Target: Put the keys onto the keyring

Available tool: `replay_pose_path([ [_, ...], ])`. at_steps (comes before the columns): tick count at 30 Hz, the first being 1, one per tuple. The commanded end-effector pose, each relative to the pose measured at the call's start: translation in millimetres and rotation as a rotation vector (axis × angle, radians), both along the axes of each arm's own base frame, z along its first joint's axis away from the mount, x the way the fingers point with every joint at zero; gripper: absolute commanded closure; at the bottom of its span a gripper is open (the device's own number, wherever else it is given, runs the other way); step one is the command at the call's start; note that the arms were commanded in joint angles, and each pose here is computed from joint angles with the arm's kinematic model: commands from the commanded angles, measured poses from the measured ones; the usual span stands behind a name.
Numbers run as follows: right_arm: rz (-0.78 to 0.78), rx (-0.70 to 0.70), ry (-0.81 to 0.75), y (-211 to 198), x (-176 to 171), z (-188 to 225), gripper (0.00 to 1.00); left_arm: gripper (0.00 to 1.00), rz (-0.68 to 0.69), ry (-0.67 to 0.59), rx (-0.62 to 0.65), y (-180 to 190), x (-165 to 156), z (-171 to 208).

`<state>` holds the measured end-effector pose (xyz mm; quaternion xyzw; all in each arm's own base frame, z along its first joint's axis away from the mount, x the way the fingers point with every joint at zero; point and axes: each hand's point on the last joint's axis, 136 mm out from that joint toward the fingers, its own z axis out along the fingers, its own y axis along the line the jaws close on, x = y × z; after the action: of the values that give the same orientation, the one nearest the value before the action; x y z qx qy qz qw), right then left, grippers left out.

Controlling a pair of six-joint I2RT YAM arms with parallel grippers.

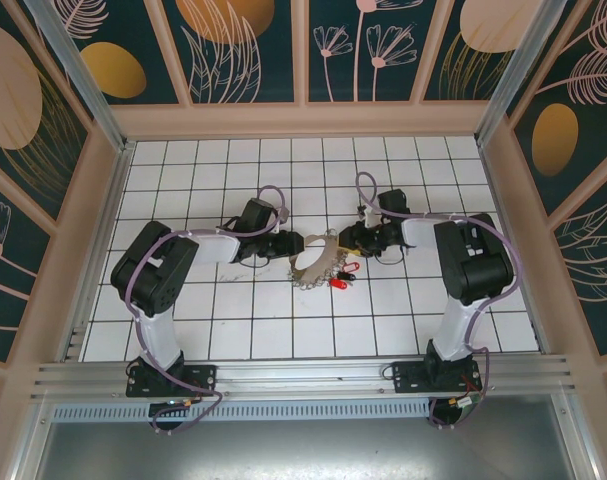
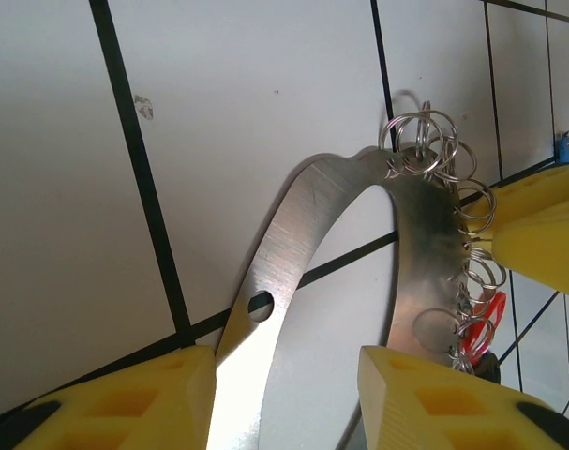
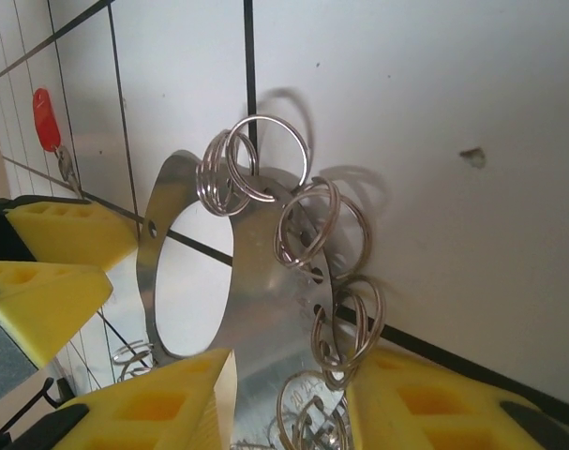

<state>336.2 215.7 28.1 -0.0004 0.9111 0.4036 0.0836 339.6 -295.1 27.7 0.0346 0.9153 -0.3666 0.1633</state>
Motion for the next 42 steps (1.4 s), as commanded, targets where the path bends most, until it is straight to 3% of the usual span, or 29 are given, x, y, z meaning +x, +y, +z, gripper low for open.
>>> replay_pose_path([
  [1, 0.019, -0.030, 0.011, 4.5, -1.5, -14.1, 0.66, 0.56, -0.053, 0.070, 0.032, -6.7, -18.0, -26.8],
  [6, -0.032, -0.135, -0.041, -12.5, 11.4, -11.4, 0.64, 0.54, -0.042, 0.072, 0.061, -1.0, -19.0, -31.0],
  [11, 0.039, 0.018, -0.044, 8.5, 10.7, 0.8, 0.65, 0.54, -0.062, 0.084, 0.047, -4.7, -21.9, -33.3],
  [16, 0.067, 0.057, -0.077, 15.0, 14.0, 5.5, 0.67, 0.54, -0.056, 0.071, 0.041, -6.7, -17.1, -30.2],
  [28, 0.064, 0.085, -0.107, 10.8, 17.5, 12.2, 0.86, 0.53, -0.037, 0.044, 0.035, -5.4, -14.3, -23.5],
  [30, 0.063, 0.096, -0.105, 9.8, 17.9, 13.7, 0.93, 0.53, -0.024, 0.027, 0.039, -3.9, -11.7, -19.9],
  [35, 0.056, 0.113, -0.136, 6.5, 19.4, 24.6, 0.97, 0.46, 0.029, -0.029, 0.096, 8.1, -2.9, -13.5],
  [38, 0.041, 0.122, -0.176, 1.4, 21.4, 36.3, 1.00, 0.37, 0.081, -0.080, 0.157, 20.9, 5.6, -6.0],
  [42, 0.021, 0.186, -0.245, -5.8, 22.1, 62.6, 1.00, 0.26, 0.077, -0.120, 0.151, 23.1, 11.2, 10.3],
])
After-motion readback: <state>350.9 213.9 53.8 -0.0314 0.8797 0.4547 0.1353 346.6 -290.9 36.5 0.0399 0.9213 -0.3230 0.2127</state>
